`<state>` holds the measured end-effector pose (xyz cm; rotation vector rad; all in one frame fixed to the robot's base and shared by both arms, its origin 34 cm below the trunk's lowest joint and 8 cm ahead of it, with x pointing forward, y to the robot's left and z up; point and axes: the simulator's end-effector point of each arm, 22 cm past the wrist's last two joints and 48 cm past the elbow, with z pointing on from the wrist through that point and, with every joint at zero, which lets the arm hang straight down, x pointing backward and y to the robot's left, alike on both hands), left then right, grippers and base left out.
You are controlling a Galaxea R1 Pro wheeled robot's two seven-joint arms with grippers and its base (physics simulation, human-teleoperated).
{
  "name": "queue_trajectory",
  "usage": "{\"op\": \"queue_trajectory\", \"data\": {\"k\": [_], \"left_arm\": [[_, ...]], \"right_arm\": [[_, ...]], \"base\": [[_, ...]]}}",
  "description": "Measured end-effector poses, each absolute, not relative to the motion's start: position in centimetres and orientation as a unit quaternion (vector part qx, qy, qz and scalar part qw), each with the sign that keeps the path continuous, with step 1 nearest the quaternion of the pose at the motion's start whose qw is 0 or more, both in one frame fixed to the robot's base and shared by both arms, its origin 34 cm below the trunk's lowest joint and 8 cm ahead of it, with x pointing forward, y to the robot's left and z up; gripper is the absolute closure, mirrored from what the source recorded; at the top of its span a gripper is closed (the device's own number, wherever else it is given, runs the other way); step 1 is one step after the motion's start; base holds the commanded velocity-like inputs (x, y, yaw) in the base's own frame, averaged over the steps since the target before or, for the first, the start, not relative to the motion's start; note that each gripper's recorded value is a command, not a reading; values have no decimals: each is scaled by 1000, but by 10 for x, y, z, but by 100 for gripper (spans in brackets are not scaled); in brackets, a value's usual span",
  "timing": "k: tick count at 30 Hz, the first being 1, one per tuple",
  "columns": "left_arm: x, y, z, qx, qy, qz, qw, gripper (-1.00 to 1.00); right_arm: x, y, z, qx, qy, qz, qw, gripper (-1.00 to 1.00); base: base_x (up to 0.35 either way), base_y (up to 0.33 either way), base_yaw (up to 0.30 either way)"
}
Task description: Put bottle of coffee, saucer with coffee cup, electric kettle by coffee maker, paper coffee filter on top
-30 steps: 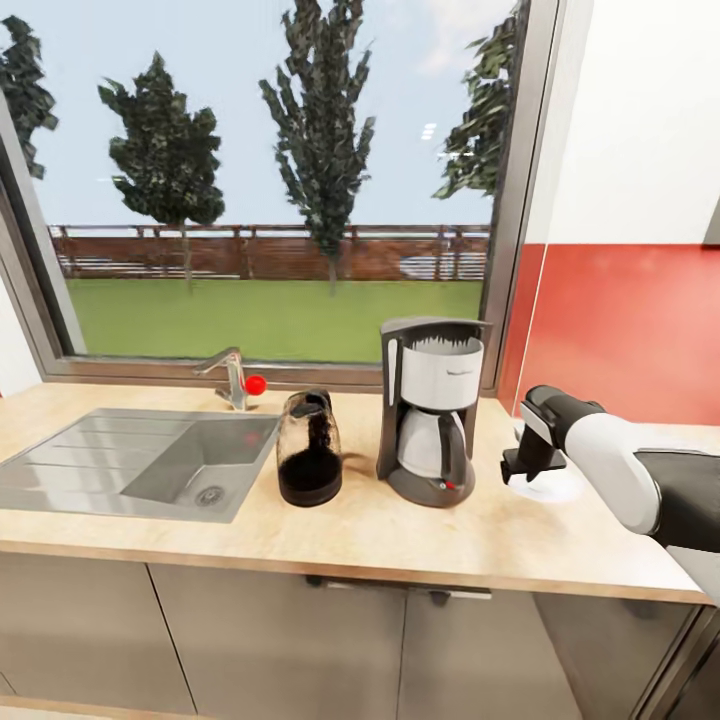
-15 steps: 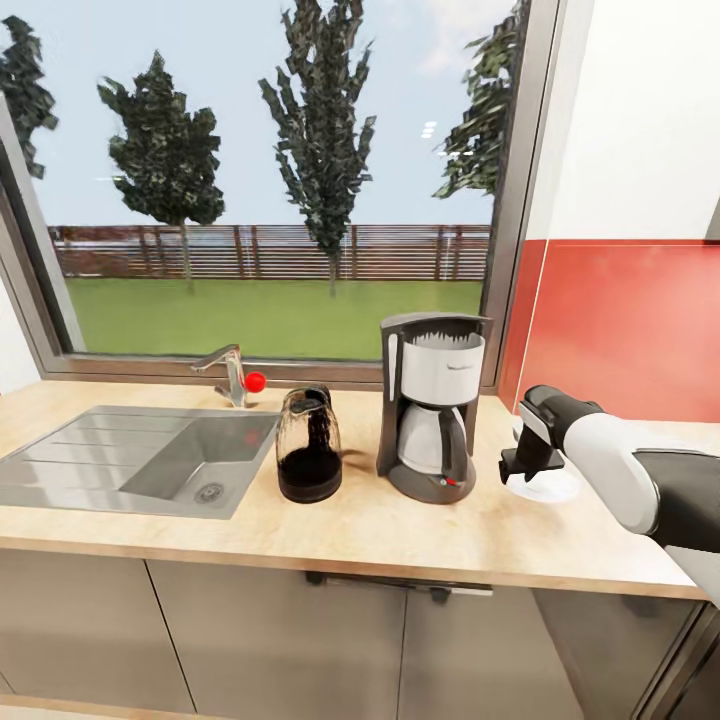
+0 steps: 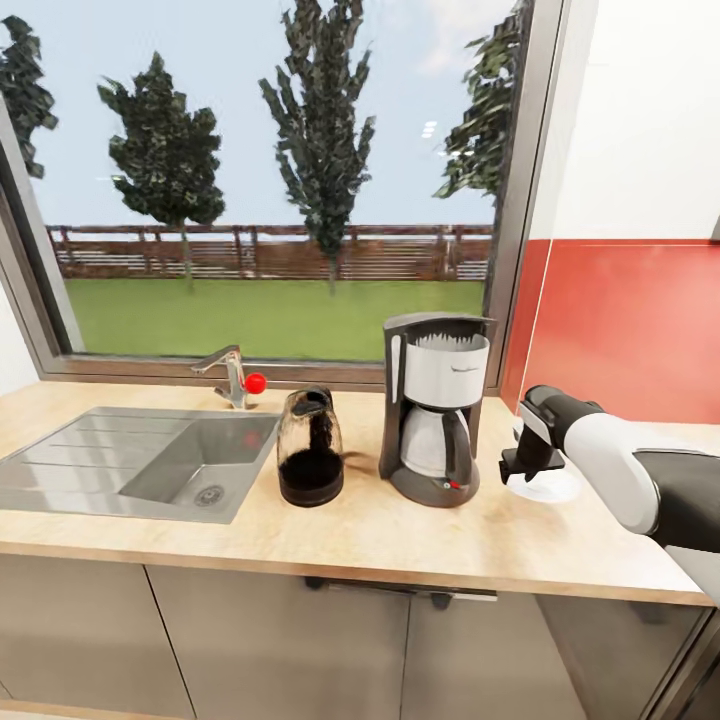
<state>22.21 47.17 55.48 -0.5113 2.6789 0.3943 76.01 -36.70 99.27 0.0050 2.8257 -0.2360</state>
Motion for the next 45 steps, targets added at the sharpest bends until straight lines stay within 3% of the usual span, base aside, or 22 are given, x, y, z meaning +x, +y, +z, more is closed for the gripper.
{"op": "queue_trajectory", "data": {"k": [45], "left_arm": [[224,470,488,-182,954,139,192,-100]], "right_arm": [[761,-367,927,0,985,-84,153,100]], "base": [[0,0,0]]}}
